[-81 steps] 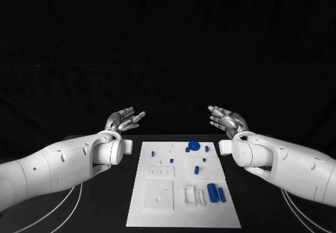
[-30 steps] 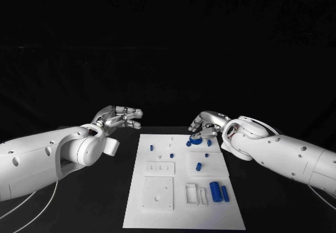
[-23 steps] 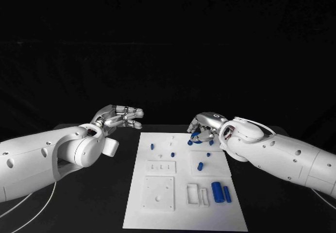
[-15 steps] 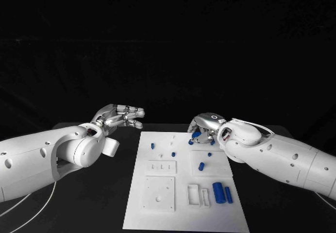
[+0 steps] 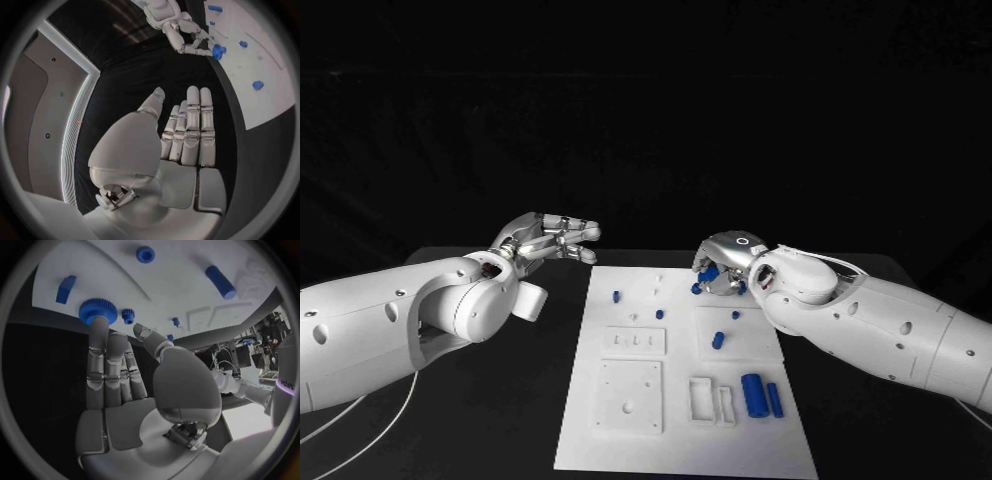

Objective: Assemble the parts on the task board

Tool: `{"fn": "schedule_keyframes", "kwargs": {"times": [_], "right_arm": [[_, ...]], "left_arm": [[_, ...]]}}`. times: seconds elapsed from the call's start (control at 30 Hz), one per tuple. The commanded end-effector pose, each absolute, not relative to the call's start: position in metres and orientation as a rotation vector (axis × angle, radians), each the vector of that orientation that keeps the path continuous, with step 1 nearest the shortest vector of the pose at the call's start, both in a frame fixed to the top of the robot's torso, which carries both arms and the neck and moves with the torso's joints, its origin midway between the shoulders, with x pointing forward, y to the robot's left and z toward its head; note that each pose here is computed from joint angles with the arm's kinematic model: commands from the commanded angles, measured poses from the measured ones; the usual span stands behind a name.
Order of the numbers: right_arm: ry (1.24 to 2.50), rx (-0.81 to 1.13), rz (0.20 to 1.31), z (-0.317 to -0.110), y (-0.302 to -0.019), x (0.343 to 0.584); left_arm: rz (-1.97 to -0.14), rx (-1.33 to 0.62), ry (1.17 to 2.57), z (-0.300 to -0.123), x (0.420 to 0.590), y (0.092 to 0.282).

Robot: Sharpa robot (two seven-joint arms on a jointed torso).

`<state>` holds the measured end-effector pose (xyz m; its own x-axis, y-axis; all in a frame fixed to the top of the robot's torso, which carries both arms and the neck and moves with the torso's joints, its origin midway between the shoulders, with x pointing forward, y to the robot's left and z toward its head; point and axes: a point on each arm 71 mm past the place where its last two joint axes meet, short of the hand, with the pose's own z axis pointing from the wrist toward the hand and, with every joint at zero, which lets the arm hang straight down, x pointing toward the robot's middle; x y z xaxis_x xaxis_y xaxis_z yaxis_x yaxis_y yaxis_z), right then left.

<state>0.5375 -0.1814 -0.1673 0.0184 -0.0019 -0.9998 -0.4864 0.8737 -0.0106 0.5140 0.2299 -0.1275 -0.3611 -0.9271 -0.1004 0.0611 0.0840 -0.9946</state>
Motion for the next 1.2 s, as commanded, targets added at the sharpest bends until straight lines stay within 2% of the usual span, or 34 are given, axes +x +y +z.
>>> {"fn": "schedule_keyframes", "kwargs": {"times": [0.03, 1.2], "right_arm": [[1.520, -0.429, 0.357, -0.169, -0.180, 0.537], [1.554, -0.452, 0.373, -0.180, -0.170, 0.533]], "left_arm": [[-1.443, -0.886, 1.482, -0.125, 0.514, 0.228], [-1.436, -0.890, 1.486, -0.126, 0.515, 0.229]]}}
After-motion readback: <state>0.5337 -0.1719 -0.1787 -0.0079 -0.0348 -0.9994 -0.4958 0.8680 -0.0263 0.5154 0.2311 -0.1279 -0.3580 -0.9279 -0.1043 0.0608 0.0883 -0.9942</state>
